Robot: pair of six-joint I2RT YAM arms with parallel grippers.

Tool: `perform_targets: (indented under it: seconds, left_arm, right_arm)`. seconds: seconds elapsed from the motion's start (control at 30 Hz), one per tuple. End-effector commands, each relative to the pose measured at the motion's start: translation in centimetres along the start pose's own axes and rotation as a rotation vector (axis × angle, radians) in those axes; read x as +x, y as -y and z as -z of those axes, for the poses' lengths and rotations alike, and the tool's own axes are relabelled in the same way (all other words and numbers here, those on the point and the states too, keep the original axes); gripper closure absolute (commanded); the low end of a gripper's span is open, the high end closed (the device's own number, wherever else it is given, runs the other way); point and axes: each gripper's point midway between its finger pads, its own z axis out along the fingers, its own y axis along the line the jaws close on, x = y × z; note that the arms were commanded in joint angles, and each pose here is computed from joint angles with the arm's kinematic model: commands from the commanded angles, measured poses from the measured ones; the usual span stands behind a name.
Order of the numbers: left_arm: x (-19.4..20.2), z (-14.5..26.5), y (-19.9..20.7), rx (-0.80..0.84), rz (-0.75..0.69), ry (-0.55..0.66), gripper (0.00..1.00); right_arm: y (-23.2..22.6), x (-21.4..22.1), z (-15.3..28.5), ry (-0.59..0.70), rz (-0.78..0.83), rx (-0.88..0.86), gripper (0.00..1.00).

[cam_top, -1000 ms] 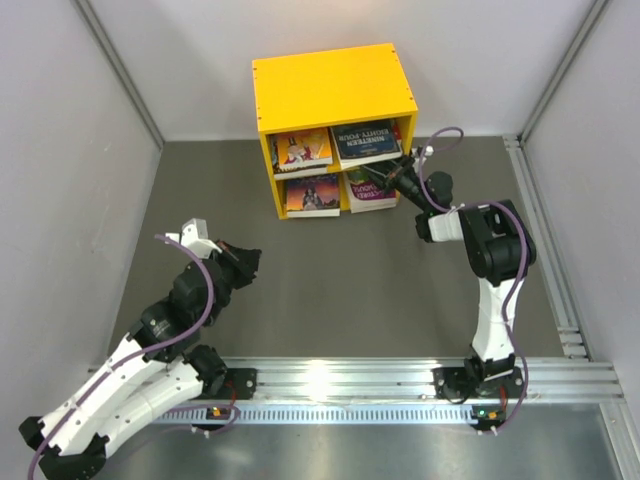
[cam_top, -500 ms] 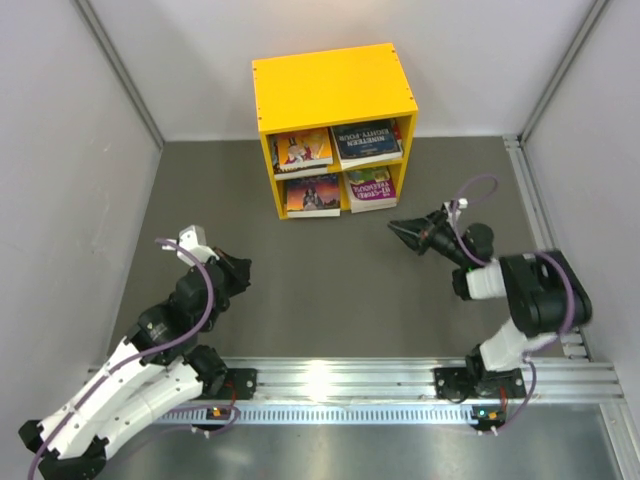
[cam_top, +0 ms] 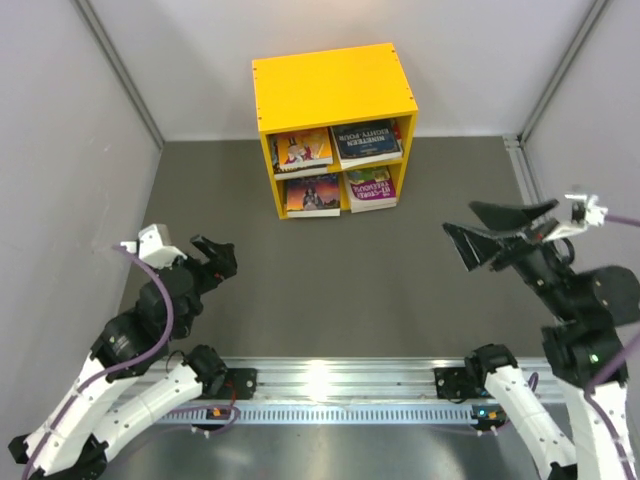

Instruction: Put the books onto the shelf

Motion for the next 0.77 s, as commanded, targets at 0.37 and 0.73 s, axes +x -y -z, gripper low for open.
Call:
perform_targets:
  seconds: [0.37, 0.73]
  left_arm:
    - [-4.2, 1.4, -1.8, -0.076, -0.088, 0.12, 0.02]
    - [-1.8, -2.4, -0.4, -0.131, -0.246, 0.09, 0.01]
  right_arm:
    - [3.0, 5.2, 9.0, -0.09, 0.107, 0.263, 0.0]
    - [2.8, 7.1, 9.6, -0.147, 0.079, 0.237, 0.0]
